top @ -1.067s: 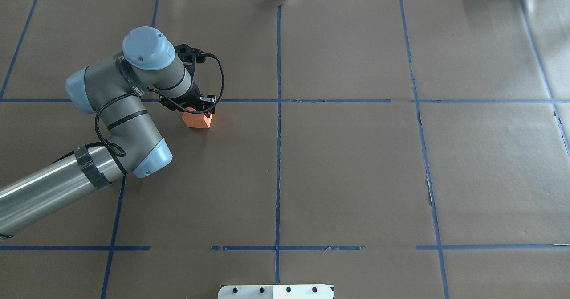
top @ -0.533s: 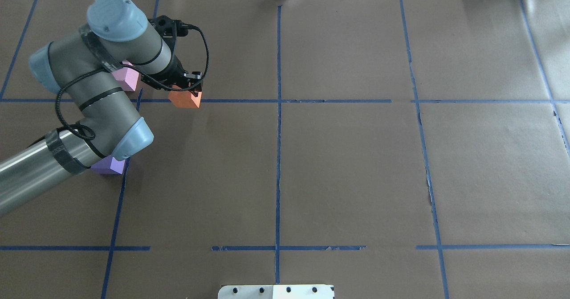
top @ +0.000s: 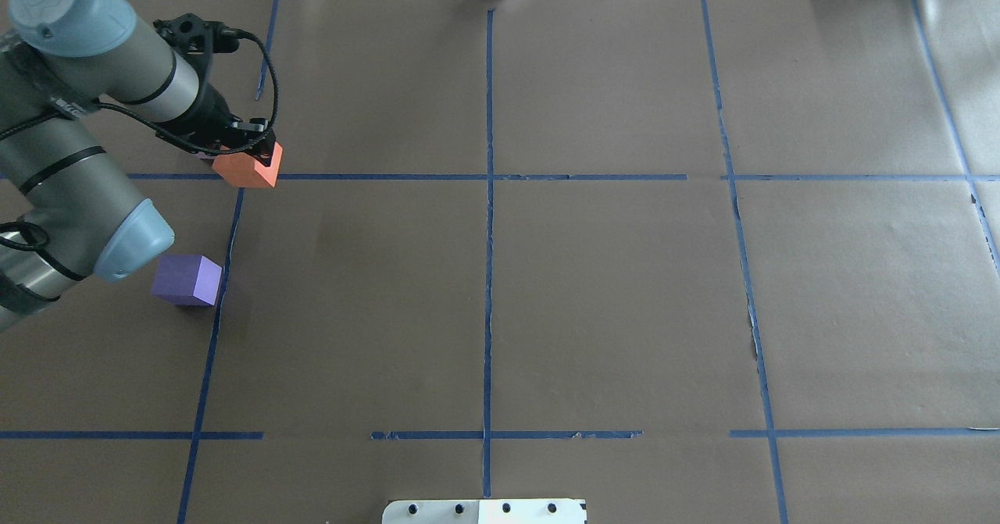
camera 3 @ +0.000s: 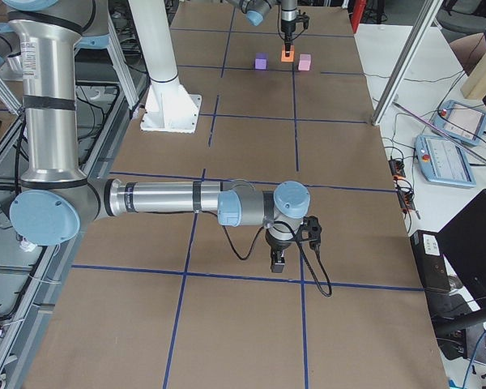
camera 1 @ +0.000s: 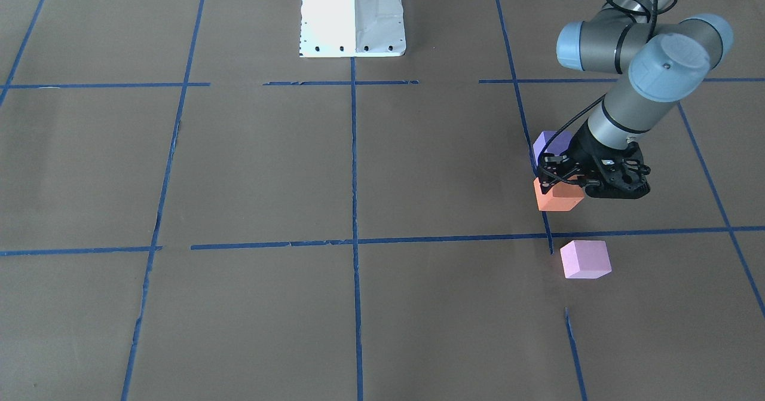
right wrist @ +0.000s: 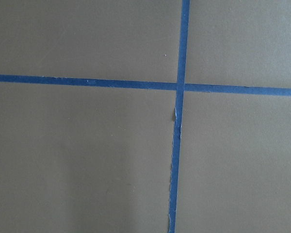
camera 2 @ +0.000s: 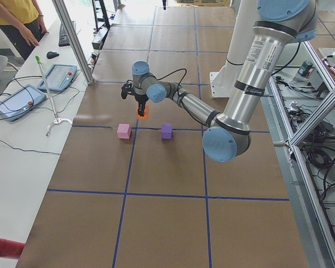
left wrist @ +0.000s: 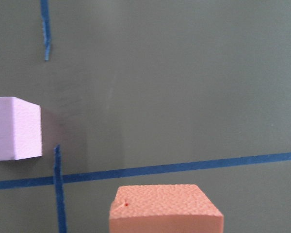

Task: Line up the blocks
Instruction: 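Carry the orange cube toward the gap between pink and purple cubes, then lower the orange cube between the pink and purple cubes, aligning it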

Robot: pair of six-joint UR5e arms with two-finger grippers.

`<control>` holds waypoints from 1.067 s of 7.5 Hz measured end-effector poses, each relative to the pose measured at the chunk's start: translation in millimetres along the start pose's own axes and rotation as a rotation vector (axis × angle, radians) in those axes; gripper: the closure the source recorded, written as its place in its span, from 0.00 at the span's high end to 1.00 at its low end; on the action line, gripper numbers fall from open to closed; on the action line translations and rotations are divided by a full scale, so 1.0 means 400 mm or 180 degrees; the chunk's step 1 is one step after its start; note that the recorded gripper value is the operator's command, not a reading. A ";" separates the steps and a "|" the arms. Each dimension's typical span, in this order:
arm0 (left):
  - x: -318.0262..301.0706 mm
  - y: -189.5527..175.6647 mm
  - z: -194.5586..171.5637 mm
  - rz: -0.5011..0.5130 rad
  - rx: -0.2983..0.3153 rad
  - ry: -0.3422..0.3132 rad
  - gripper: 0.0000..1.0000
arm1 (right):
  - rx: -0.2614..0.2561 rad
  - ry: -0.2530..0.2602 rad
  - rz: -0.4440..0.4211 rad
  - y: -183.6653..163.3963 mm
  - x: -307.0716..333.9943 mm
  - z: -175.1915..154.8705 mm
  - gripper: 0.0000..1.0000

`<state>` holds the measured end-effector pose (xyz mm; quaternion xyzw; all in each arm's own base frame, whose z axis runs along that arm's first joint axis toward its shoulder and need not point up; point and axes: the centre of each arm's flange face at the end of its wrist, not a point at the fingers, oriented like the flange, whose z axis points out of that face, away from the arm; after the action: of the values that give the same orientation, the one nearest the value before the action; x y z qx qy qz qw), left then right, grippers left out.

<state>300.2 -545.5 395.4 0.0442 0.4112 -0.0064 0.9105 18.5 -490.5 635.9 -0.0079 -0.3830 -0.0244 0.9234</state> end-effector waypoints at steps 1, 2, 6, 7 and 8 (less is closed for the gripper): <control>-0.049 0.004 0.005 -0.0040 -0.0042 -0.0008 0.24 | 0.0000 0.0000 0.0000 0.000 0.000 0.000 1.00; -0.076 0.007 0.013 -0.0019 -0.0065 -0.0010 0.24 | -0.0002 0.0000 0.0001 0.000 0.000 0.000 1.00; -0.136 0.004 0.086 0.0013 -0.0099 -0.0014 0.25 | 0.0000 0.0000 0.0000 0.000 0.000 0.000 1.00; -0.143 0.000 0.101 0.0009 -0.0103 -0.0011 0.25 | 0.0000 0.0000 0.0000 0.000 0.000 0.000 1.00; -0.149 -0.005 0.117 0.0010 -0.0097 0.0001 0.25 | 0.0000 -0.0001 0.0000 0.000 0.000 0.000 1.00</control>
<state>295.8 -553.0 470.6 0.0310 0.4113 0.0013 0.9110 18.5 -490.5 635.8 -0.0080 -0.3831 -0.0244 0.9233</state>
